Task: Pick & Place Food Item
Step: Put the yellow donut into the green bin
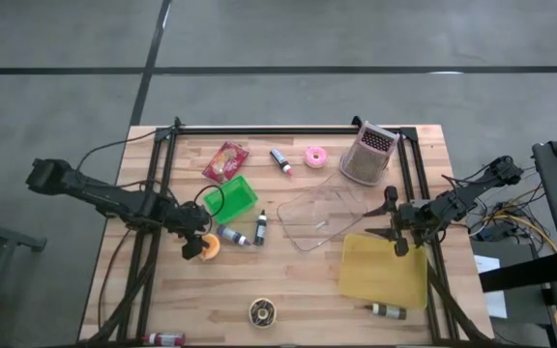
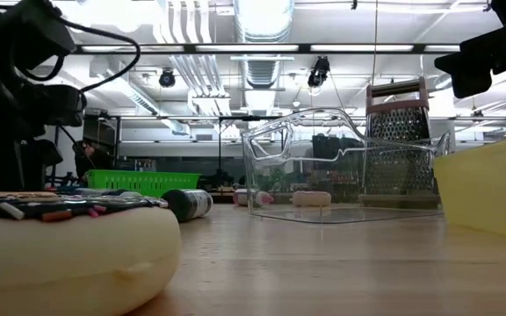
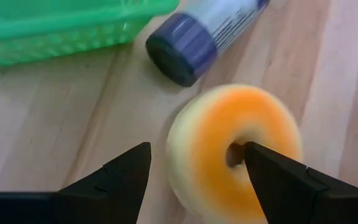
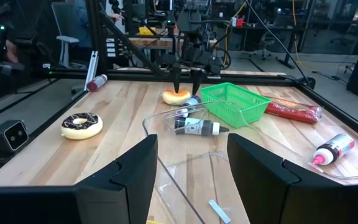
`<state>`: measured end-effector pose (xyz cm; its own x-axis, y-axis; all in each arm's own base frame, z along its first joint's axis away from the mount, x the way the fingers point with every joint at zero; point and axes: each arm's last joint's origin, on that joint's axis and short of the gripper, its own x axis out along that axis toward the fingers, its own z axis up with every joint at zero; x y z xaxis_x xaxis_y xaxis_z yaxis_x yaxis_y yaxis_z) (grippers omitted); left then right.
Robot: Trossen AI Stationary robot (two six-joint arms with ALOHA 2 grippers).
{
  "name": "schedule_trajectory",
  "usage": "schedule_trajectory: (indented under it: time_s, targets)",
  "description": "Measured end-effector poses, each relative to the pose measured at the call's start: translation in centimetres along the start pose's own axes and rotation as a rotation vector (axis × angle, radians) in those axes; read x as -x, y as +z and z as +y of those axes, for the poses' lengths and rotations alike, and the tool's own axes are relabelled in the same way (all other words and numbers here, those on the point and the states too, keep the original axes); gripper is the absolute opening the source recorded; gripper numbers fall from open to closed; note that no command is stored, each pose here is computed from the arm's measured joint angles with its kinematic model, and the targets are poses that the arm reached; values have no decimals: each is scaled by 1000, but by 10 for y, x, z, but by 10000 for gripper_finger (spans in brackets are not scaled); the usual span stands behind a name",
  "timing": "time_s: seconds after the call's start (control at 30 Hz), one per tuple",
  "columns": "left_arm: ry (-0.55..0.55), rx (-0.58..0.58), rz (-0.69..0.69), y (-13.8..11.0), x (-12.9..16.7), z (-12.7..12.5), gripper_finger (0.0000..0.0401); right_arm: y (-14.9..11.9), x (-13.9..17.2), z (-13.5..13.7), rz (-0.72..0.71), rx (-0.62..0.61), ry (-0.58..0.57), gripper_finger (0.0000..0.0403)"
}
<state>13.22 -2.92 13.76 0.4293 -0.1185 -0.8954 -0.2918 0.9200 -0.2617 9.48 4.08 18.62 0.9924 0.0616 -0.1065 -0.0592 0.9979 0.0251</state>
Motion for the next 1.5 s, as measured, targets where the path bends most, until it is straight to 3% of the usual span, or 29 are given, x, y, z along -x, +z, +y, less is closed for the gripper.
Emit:
schedule_trajectory:
  time_s: [0.37, 0.5, 0.7, 0.77, 1.1, 1.5]
  targets:
    - [18, 0, 27, 5, -15, -3, 238, -1, 0, 0, 2, -6, 0, 192]
    - [36, 0, 42, 5, -19, -3, 181, -1, 0, 0, 5, -17, -1, 192]
    - [27, -12, 46, 5, -19, -3, 41, -3, 0, 0, 9, -15, -2, 192]
    - [12, -18, 52, 6, -19, -4, 16, -3, 0, 0, 9, -15, -2, 192]
    - [-114, -70, 66, 11, -8, -21, 4, -3, -1, 0, 9, -21, -3, 192]
    - [15, -221, -231, 44, 20, -46, 4, -5, -1, 0, 11, -20, -4, 192]
